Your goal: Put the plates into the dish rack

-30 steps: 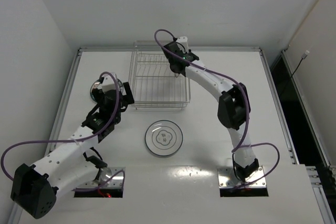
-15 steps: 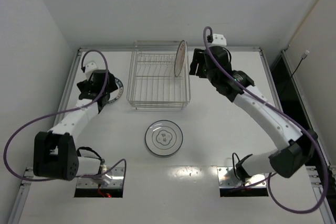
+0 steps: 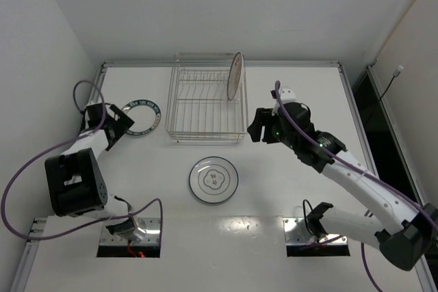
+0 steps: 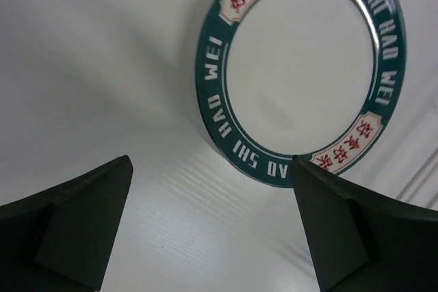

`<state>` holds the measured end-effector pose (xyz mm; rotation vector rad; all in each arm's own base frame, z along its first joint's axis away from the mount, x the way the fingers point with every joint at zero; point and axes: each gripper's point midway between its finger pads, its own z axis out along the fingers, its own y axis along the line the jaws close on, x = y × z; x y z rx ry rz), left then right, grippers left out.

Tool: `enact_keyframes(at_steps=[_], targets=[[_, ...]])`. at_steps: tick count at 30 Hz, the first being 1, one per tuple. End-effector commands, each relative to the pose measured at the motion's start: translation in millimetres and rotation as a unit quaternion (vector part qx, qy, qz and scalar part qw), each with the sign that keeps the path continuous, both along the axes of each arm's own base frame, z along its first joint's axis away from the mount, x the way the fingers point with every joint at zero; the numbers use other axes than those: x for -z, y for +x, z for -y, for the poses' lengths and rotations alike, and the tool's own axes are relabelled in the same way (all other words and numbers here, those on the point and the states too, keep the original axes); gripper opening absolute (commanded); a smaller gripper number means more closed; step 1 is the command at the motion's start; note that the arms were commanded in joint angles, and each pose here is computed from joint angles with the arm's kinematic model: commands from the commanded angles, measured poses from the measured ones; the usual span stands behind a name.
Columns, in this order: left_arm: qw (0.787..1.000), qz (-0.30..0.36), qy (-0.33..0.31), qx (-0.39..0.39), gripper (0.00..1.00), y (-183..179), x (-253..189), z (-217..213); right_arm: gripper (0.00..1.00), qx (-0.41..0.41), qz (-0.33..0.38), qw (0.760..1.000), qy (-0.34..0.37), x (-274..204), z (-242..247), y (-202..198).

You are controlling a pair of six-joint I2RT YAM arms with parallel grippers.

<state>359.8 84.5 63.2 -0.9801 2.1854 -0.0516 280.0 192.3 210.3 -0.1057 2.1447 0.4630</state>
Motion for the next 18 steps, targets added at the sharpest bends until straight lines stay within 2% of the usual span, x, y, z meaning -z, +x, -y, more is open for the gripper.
enact_keyframes(at_steps=[1, 2, 3, 4, 5, 6, 8, 9, 12, 13, 14, 18], targets=[[0.985, 0.121, -0.12, 0.001, 1.0, 17.7, -26.5, 10.2, 0.6, -0.032, 0.024, 0.999, 0.037, -8.1, -6.5, -13.4], [0.979, 0.126, -0.158, -0.002, 1.0, 6.9, -15.5, 11.5, 0.6, -0.032, 0.028, 0.998, 0.04, -6.8, -5.1, -15.2], [0.972, 0.166, -0.166, 0.0, 1.0, 13.7, -24.4, 8.1, 0.6, -0.043, 0.018, 0.998, 0.037, 4.7, -6.0, -23.4], [0.965, 0.177, -0.194, -0.015, 1.0, 12.3, -20.8, 8.5, 0.6, -0.043, 0.018, 0.998, 0.037, 7.0, -3.7, -26.5], [0.962, 0.169, -0.215, -0.03, 0.98, 2.7, -2.6, 7.6, 0.6, -0.047, 0.022, 0.998, 0.04, 9.1, -1.6, -34.0], [0.956, 0.19, -0.222, -0.025, 0.96, 7.0, -5.4, 7.1, 0.6, -0.045, 0.023, 0.998, 0.045, 9.5, 0.1, -36.8], [0.948, 0.18, -0.261, -0.037, 0.9, 2.4, 14.7, 12.8, 0.61, -0.043, 0.036, 0.997, 0.06, 2.3, 4.5, -43.1], [0.944, 0.203, -0.259, -0.033, 0.88, 9.4, 8.5, 7.6, 0.61, -0.036, 0.03, 0.997, 0.058, 7.6, 9.0, -46.0], [0.935, 0.205, -0.285, -0.055, 0.84, 9.2, 21.9, 9.4, 0.63, -0.023, 0.034, 0.998, 0.053, 4.5, 20.2, -52.5], [0.93, 0.224, -0.286, -0.056, 0.82, 15.3, 16.4, 6.7, 0.64, -0.018, 0.03, 0.998, 0.046, 7.7, 23.1, -53.1], [0.928, 0.228, -0.288, -0.057, 0.79, 17.1, 17.4, 5.9, 0.64, -0.021, 0.031, 0.998, 0.041, 7.5, 25.6, -55.7], [0.92, 0.224, -0.316, -0.054, 0.52, 21.2, 27.9, 10.9, 0.64, -0.012, 0.023, 0.999, 0.029, 7.6, 33.4, -60.0]])
